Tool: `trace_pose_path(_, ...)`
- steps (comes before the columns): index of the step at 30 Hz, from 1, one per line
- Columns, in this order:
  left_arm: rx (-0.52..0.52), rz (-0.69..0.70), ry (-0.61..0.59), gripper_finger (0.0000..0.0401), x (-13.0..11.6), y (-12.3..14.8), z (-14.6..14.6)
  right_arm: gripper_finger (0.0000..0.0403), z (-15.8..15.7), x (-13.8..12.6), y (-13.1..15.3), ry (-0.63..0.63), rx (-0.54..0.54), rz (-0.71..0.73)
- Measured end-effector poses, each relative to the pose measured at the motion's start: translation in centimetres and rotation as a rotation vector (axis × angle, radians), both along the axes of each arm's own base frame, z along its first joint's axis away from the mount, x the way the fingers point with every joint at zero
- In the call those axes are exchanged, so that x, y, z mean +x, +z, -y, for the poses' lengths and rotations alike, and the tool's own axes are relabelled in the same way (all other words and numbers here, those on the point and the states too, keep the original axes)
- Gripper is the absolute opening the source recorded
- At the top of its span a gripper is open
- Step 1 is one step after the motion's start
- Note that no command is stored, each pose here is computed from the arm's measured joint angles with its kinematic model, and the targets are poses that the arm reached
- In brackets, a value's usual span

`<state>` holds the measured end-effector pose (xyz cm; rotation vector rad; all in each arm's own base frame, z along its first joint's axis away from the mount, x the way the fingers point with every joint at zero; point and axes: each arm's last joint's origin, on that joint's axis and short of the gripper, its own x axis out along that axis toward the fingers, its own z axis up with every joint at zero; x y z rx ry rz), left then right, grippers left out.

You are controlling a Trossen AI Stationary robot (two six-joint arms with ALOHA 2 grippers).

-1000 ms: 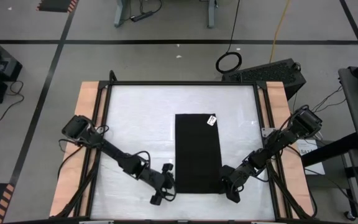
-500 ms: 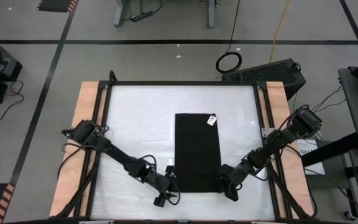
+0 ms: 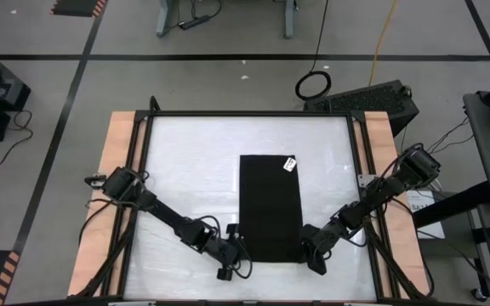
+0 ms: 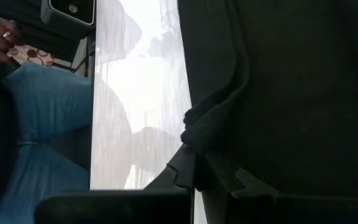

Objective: Roll towel into tight, uniform cylinder
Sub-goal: Roll the black towel

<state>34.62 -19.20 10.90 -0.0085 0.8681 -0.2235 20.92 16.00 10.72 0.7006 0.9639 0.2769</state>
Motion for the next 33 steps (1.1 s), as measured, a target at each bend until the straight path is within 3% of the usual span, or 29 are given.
trace_pose_path(3, -0.006, -0.006, 0.002, 0.0014, 0.0, 0.0, -0.1, 0.0008, 0.0, 0.0, 0.0, 0.013, 0.008, -0.003)
trace_pose_path(5, -0.023, -0.015, 0.019, 0.0009, 0.1, -0.1, -0.2, 0.0022, 0.0, -0.1, 0.2, 0.023, 0.012, -0.001)
trace_pose_path(13, -0.078, -0.034, 0.02, 0.0004, 0.3, -0.1, -0.6, 0.0158, 0.4, -1.4, 2.1, 0.095, -0.042, 0.01)
trace_pose_path(17, -0.121, -0.032, 0.013, 0.0003, 0.7, 0.0, -0.9, 0.0199, 0.5, -2.7, 3.4, 0.163, -0.099, 0.036)
trace_pose_path(25, -0.207, -0.036, 0.03, 0.0001, 1.5, 0.1, -2.1, 0.019, -1.0, -3.9, 6.2, 0.338, -0.228, 0.392)
trace_pose_path(33, -0.242, -0.048, 0.037, 0.0001, 2.0, 0.1, -3.2, 0.0161, -1.0, -2.5, 4.6, 0.399, -0.324, 0.441)
